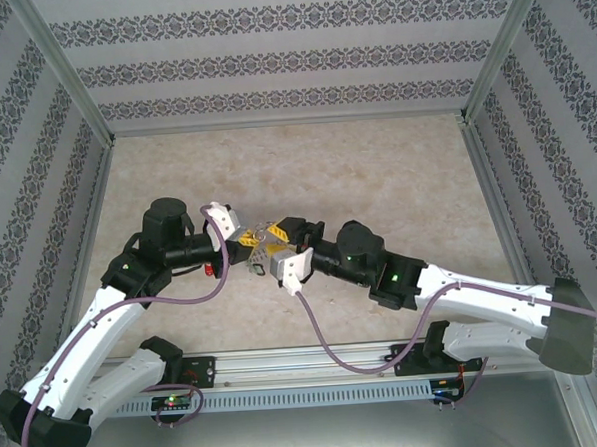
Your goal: Put the keys on the keyring
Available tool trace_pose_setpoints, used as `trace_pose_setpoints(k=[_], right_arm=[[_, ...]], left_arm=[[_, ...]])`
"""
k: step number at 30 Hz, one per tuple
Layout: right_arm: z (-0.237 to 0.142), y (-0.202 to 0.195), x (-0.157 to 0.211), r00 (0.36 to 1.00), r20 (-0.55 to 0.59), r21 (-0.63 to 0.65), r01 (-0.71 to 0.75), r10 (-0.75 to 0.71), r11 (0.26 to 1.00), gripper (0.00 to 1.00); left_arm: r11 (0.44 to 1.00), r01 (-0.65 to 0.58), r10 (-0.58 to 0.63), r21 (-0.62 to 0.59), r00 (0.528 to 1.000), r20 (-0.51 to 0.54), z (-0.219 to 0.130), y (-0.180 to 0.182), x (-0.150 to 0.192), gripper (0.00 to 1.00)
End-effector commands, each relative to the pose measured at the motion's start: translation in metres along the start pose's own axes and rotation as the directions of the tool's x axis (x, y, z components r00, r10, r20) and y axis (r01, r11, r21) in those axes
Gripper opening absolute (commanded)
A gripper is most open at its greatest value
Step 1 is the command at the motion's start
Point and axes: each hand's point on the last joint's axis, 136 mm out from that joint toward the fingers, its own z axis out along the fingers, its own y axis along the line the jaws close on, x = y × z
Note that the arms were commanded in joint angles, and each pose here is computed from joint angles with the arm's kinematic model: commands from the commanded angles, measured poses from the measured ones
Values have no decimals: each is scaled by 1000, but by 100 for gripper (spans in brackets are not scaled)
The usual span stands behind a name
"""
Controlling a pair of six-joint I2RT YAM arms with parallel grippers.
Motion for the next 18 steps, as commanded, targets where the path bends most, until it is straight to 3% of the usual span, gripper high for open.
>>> trace_pose_setpoints(k=[1, 8, 15, 18], right_arm=[[-21, -5, 1, 998, 19, -122, -52, 55, 991, 48], [-28, -6, 6, 981, -17, -235, -191, 192, 953, 55], [-20, 14, 4, 957, -47, -361, -283, 286, 889, 54], [-18, 19, 7, 952, -67, -384, -302, 300, 873, 48]], left_arm=[[982, -186, 185, 14, 982, 32, -14, -11, -15, 0], [929, -368, 369, 44, 930, -1, -16, -19, -4, 0], [895, -442, 443, 61, 897, 6, -13, -22, -7, 0], [885, -460, 462, 70, 887, -9, -11, -23, -4, 0]])
